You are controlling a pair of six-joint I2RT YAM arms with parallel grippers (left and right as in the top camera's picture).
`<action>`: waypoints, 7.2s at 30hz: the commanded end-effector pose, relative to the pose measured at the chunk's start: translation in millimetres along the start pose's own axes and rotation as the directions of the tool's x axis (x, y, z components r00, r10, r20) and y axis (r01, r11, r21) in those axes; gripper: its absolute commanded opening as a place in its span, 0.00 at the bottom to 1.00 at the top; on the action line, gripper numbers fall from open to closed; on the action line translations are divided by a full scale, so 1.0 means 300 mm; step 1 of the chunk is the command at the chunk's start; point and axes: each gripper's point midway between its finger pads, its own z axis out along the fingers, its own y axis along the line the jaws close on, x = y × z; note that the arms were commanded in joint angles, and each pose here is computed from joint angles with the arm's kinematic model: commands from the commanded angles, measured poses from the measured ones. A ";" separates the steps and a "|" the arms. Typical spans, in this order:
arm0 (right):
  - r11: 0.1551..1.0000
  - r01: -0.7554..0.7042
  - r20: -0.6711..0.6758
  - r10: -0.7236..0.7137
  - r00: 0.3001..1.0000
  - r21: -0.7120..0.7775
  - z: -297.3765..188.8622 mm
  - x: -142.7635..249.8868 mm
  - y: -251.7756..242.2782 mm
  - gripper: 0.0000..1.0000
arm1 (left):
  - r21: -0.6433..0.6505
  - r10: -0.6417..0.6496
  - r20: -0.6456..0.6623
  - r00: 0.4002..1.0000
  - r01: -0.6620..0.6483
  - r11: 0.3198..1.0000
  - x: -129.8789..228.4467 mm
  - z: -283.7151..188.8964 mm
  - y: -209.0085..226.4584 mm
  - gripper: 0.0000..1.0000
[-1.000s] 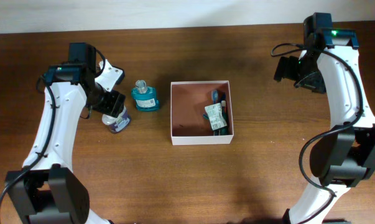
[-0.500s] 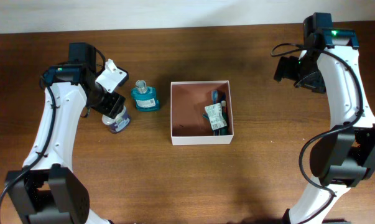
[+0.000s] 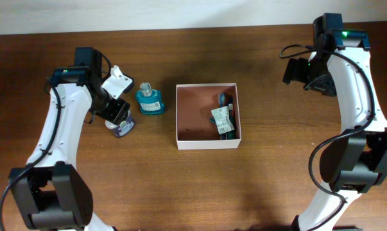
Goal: Pack container
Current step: 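Lower the left gripper and close it on the pump bottle, then lift the pump bottle and carry it over the pink box, then lower the pump bottle into the box's left corner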
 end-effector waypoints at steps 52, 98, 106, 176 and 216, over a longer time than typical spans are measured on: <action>1.000 -0.003 0.027 0.003 1.000 0.004 -0.028 -0.012 -0.006 0.98 | -0.016 -0.004 0.159 0.987 0.007 1.000 -0.018 -0.277 -0.096 0.31; 1.000 -0.003 0.027 0.003 1.000 0.004 -0.028 -0.012 -0.006 0.98 | 0.044 0.287 0.790 0.542 -0.516 0.855 -0.731 -0.434 -0.599 0.18; 1.000 -0.003 0.027 0.003 1.000 0.004 -0.028 -0.012 -0.006 0.98 | 0.096 0.313 0.787 0.531 -0.607 0.789 -0.734 -0.323 -0.645 0.18; 1.000 -0.003 0.027 0.003 1.000 0.002 -0.028 -0.012 -0.005 0.98 | 0.013 0.469 0.743 0.478 -0.711 0.703 -0.755 -0.110 -0.636 0.68; 1.000 -0.002 0.027 0.002 1.000 0.001 -0.028 -0.012 -0.003 0.98 | 0.197 -0.168 0.176 0.970 0.132 0.971 -0.433 0.060 -0.696 0.01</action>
